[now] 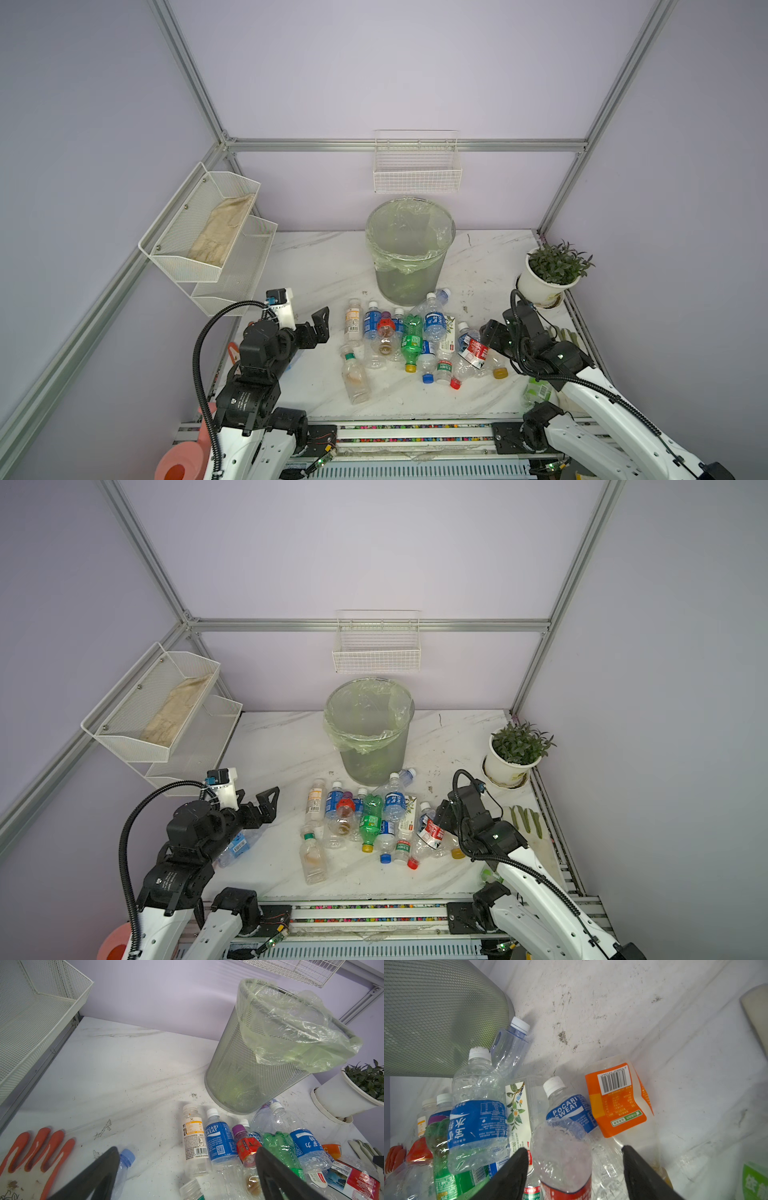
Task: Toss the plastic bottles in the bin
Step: 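Raise the left arm over the bottles while the right arm swings toward the bottle cluster, then lower the right gripper onto a clear red-capped bottle and close it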
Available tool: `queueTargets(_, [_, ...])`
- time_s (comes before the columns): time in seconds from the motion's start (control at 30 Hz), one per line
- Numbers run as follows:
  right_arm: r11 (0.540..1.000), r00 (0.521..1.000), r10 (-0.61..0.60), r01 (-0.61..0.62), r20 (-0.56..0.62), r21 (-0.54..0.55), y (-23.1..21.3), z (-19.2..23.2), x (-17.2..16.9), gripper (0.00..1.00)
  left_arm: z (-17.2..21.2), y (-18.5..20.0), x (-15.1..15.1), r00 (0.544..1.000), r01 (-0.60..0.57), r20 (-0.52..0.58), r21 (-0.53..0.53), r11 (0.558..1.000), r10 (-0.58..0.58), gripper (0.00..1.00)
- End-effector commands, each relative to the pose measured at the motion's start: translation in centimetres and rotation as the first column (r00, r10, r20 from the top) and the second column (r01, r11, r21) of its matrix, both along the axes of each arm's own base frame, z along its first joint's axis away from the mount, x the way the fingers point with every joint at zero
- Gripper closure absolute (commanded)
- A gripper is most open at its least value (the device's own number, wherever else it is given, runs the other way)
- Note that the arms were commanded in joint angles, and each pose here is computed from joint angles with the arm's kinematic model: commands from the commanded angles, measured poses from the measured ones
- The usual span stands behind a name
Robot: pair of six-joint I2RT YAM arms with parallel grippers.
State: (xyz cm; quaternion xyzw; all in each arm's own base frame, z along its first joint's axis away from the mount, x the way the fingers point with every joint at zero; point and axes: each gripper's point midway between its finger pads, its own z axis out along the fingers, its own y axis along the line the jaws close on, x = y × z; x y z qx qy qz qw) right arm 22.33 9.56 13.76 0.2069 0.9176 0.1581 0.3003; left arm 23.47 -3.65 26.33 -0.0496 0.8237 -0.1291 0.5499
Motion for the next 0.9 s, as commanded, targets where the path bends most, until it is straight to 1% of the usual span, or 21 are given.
queueTargets(0.0, [1.000, 0.999, -0.022, 0.021, -0.033, -0.009, 0.5, -1.1, -0.6, 0.24, -1.0, -0.6, 0.3, 1.000, 0.022, -0.013, -0.012, 1.000, -0.022, 0.00])
queueTargets(0.23, [1.000, 0.999, 0.003, -0.004, -0.050, -0.024, 2.3, -2.1, -1.2, 0.20, -1.2, -0.6, 0.4, 1.000, 0.024, -0.018, -0.009, 1.000, -0.025, 0.00])
queueTargets(0.43, [0.999, 0.997, 0.006, -0.010, -0.081, -0.041, 2.9, -3.6, -1.8, 0.19, -1.2, -0.7, 0.4, 0.999, 0.026, -0.020, -0.008, 1.000, -0.026, 0.00])
queueTargets(0.57, [0.999, 0.997, -0.013, 0.010, -0.076, -0.044, 2.8, -3.8, -1.8, 0.23, -1.2, -0.7, 0.3, 0.999, 0.026, -0.021, -0.008, 1.000, -0.026, 0.00])
queueTargets(0.67, [0.998, 0.997, -0.035, 0.032, -0.062, -0.058, 2.3, -3.4, -1.7, 0.28, -1.2, -0.7, 0.3, 0.999, 0.027, -0.020, -0.007, 1.000, -0.027, 0.00])
queueTargets(0.8, [0.998, 0.998, -0.037, 0.034, -0.055, -0.050, 2.3, -3.3, -1.6, 0.38, -1.2, -0.7, 0.3, 0.999, 0.029, -0.021, -0.007, 1.000, -0.029, 0.00])
queueTargets(0.87, [0.999, 0.998, -0.032, 0.030, -0.059, -0.045, 2.5, -3.5, -1.6, 0.40, -1.2, -0.8, 0.3, 0.999, 0.030, -0.022, -0.007, 1.000, -0.030, 0.00])
